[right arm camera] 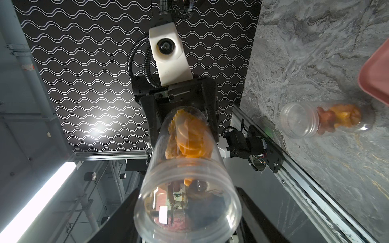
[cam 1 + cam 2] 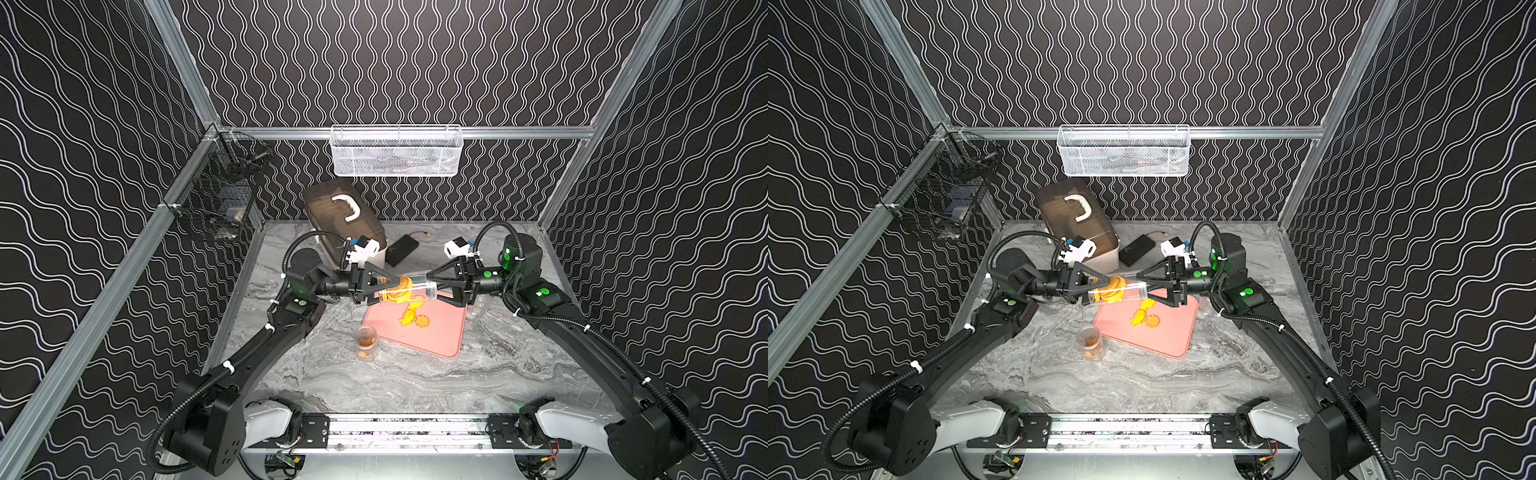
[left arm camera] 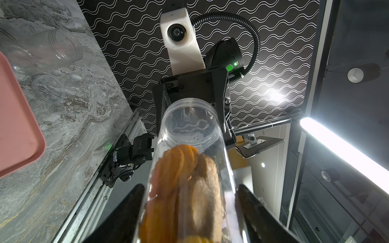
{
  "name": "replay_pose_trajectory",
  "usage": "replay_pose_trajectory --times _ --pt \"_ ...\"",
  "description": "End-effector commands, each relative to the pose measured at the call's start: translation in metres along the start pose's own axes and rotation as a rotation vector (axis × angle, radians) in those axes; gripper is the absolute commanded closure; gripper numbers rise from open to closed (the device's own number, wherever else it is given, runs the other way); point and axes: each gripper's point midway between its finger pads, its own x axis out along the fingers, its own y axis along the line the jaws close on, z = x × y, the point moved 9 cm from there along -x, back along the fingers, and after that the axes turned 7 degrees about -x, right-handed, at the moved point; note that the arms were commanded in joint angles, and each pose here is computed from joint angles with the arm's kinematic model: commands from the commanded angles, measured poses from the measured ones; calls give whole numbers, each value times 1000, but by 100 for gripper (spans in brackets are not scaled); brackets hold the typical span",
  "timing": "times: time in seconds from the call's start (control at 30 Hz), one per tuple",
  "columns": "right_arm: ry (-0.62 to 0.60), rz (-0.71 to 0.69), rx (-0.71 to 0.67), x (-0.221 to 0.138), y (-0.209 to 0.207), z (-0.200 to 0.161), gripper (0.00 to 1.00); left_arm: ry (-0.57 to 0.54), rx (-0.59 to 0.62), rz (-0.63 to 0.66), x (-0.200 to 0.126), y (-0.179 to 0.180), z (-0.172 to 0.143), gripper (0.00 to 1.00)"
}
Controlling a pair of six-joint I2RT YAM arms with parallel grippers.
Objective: Pour the cookies out of the jar
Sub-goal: Unscrew the lid from the jar.
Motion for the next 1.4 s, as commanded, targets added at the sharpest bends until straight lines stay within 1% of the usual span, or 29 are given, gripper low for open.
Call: replay_pose_trajectory --times 0.0,0.23,0.47,0.57,0.73,0.87,0.97,1.07,1.23,1.3,1.37 --pt "2 -15 -96 -3 4 0 37 20 6 1 0 -4 -1 31" --pt "-20 -19 -219 -6 7 -3 37 20 0 5 0 -1 0 31" --pt "-42 -47 -310 -7 5 -4 37 20 3 4 0 -2 -1 31" --pt "-50 -54 -343 -7 3 -3 36 20 2 3 0 -2 -1 31" --pt "-31 -68 -383 -5 -2 -1 33 19 -3 2 0 -1 0 31" --pt "-31 -96 -399 -4 -5 2 33 20 -4 3 0 0 0 31" --pt "-34 -112 -377 -3 -8 4 33 19 -5 4 0 1 -1 32" --pt "-44 -134 -301 -2 -16 7 36 18 -12 7 0 3 0 29" --pt "-89 -175 -135 1 -36 13 37 8 -19 4 0 3 1 12" --pt "-109 -170 -79 2 -42 14 38 7 -21 1 0 4 0 1" --pt "-133 -156 -45 3 -45 15 38 4 -28 -2 0 5 0 1"
